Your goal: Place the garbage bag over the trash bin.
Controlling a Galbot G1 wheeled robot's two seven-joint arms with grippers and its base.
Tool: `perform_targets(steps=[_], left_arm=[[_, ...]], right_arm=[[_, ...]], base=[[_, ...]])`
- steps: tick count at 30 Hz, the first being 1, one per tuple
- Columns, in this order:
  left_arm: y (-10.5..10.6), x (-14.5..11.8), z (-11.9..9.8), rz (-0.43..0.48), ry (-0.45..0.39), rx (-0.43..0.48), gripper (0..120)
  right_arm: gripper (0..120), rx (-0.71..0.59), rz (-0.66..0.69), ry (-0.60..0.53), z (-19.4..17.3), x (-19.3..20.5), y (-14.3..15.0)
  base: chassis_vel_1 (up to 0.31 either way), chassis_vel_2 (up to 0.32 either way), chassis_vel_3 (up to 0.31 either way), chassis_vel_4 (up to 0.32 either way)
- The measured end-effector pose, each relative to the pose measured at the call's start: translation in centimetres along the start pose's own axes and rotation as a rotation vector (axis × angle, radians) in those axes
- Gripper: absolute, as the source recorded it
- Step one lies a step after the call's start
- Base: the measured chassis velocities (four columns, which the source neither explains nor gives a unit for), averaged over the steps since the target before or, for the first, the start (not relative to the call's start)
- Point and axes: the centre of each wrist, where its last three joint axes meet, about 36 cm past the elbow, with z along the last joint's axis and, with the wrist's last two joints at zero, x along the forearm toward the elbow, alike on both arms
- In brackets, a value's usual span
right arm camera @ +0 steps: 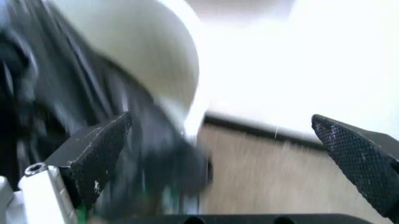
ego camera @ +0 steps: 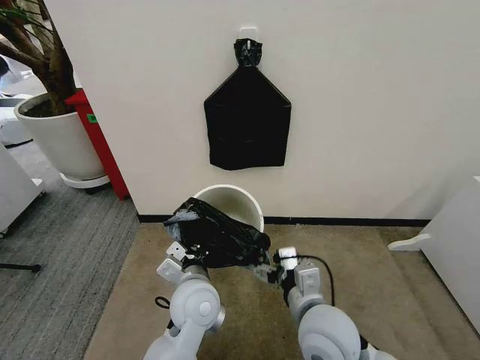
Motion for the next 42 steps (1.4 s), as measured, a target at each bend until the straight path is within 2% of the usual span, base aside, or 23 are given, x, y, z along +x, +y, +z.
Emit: perform_targets(steps=[6,11,14,21,37,42], left_arm=[[0.1,0.1,0.8,0.001,0.005,-0.035,0],[0.2,0.0,1.1,0.001,0.001,-0.061,0],[0.2,-0.2,1.3,0.001,-0.001,-0.09,0],[0.4,-0.3,1.8,-0.009,-0.007,-0.121,0],[1.0,0.7,2.3,-0.006,-0.009,-0.13,0],[1.5,1.5,2.6,0.003,-0.02,-0.146,0]], right_arm=[[100,0.089,-0.052,-0.069,-0.8,-0.8,0.9],[100,0.192,-0.094,-0.099,0.0,-1.3,2.2],[100,0.303,-0.128,-0.127,1.2,-2.0,3.9],[100,0.415,-0.124,-0.15,2.3,-4.2,5.0],[100,0.453,-0.084,-0.126,4.0,-6.6,4.7],[100,0.448,-0.054,-0.14,3.0,-7.8,3.8]], base=[[0.0,0.0,0.0,0.0],[0.0,0.0,0.0,0.0],[0.0,0.0,0.0,0.0],[0.0,0.0,0.0,0.0],[0.0,0.0,0.0,0.0],[0.0,0.0,0.0,0.0]])
